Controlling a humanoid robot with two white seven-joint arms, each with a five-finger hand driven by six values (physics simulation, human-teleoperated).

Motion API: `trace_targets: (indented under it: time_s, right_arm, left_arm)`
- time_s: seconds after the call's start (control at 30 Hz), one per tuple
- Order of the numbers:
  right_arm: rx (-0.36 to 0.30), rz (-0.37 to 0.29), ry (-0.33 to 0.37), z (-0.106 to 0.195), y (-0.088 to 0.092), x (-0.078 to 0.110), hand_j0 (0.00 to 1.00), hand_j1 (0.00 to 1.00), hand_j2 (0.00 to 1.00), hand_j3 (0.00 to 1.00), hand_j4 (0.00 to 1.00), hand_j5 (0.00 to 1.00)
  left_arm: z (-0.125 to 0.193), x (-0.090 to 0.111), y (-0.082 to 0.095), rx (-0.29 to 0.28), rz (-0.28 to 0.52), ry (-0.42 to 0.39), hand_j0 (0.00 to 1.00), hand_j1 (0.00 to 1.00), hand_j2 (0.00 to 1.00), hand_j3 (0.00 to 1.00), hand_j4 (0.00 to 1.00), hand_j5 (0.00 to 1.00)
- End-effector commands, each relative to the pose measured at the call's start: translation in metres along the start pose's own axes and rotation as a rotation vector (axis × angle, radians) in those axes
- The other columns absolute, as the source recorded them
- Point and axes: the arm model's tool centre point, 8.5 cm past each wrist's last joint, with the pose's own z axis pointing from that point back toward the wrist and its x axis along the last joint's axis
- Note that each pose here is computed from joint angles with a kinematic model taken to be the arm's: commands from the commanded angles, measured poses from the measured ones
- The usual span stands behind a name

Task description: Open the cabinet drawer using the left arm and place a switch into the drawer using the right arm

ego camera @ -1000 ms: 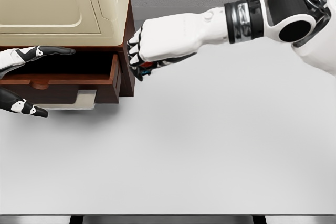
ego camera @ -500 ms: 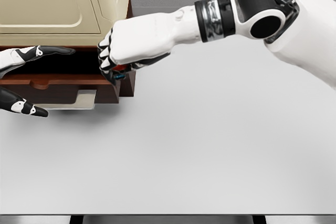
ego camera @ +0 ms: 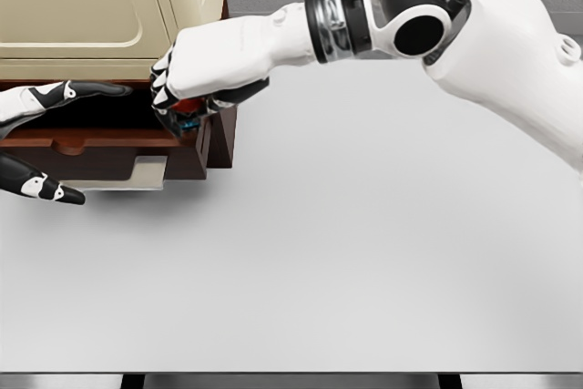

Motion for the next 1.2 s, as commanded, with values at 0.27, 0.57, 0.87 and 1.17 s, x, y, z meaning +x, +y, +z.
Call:
trace_targets:
  time_s: [0.27, 0.57, 0.87, 1.17]
  right_arm:
    - [-0.005, -0.047, 0.021, -0.017, -0.001, -0.017, 0.44, 0.44, 0.44, 0.44, 0.44, 0.44]
    - [0.001, -0.070, 0.026, -0.027, 0.002, -0.023, 0.44, 0.44, 0.44, 0.44, 0.44, 0.44]
    - [0.013, -0.086, 0.031, -0.036, 0.005, -0.027, 0.59, 0.59, 0.59, 0.59, 0.59, 0.59]
    - [0.013, -0.080, 0.023, -0.037, 0.004, -0.025, 1.00, 1.00, 1.00, 1.00, 1.00, 1.00]
  left_arm:
    - [0.000, 0.000, 0.000, 0.004, 0.008, 0.000, 1.00, 1.00, 1.00, 1.00, 1.00, 1.00]
    - [0.000, -0.001, -0.001, 0.004, 0.013, -0.001, 1.00, 1.00, 1.00, 1.00, 1.00, 1.00]
    - [0.000, -0.001, -0.001, 0.004, 0.013, -0.001, 1.00, 1.00, 1.00, 1.00, 1.00, 1.00]
    - [0.001, -0.002, -0.002, 0.002, 0.017, 0.002, 1.00, 1.00, 1.00, 1.00, 1.00, 1.00]
